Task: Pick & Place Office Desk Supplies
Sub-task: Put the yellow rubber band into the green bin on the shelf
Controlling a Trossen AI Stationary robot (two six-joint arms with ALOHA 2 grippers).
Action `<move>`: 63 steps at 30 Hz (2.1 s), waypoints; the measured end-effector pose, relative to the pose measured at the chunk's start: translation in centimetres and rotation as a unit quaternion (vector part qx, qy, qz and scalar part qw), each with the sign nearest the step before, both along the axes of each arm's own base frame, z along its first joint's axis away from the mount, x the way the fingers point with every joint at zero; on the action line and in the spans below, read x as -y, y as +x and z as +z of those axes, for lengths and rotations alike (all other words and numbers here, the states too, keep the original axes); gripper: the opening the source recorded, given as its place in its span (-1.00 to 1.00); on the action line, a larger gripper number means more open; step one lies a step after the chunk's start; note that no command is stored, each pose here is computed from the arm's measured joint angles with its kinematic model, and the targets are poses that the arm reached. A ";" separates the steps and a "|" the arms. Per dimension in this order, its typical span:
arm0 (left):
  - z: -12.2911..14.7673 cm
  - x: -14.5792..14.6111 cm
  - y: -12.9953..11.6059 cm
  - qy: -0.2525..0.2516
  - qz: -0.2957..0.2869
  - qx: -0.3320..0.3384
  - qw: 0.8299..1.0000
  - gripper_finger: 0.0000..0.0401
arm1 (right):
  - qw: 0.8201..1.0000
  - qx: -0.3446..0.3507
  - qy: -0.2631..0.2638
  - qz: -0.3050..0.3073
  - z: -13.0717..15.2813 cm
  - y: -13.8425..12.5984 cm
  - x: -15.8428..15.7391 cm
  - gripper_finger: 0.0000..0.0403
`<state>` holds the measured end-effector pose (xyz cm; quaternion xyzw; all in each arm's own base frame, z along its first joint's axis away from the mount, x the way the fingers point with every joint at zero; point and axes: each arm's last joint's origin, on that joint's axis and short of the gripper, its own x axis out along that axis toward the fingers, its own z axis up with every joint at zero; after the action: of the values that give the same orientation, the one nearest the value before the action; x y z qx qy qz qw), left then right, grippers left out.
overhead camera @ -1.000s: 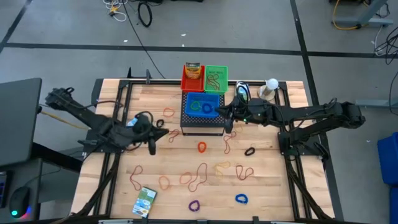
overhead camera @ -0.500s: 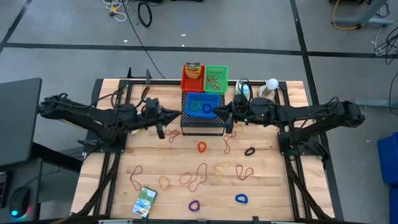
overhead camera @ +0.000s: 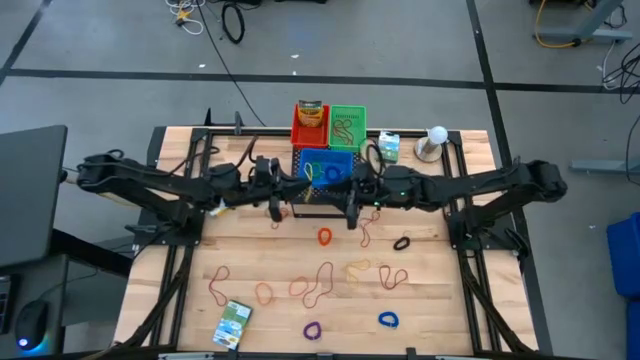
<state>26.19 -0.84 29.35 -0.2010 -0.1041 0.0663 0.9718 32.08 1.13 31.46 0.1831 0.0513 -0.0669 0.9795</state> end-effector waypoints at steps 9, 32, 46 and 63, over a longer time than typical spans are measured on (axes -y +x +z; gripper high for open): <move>-0.1 0.0 0.2 0.001 -0.005 0.003 1.000 -0.98 | 0.999 0.029 -0.025 0.007 -0.1 2.0 0.1 -0.18; -0.1 0.0 0.0 -0.001 -0.003 -0.005 1.000 -0.80 | 0.999 0.029 -0.013 -0.019 -0.4 2.3 0.2 -0.95; 1.8 -0.7 -5.2 0.035 0.069 -0.090 0.993 -0.30 | 0.998 -0.003 0.017 -0.067 1.1 -0.1 1.2 -0.99; -1.0 -1.3 -3.5 0.069 0.103 -0.191 0.974 -0.97 | 0.984 -0.007 0.022 -0.176 8.9 -5.8 2.5 -1.00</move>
<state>22.71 0.48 28.40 -0.1053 0.0588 0.1959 0.9732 26.26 -1.36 40.32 0.2106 0.0261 -0.2384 0.9477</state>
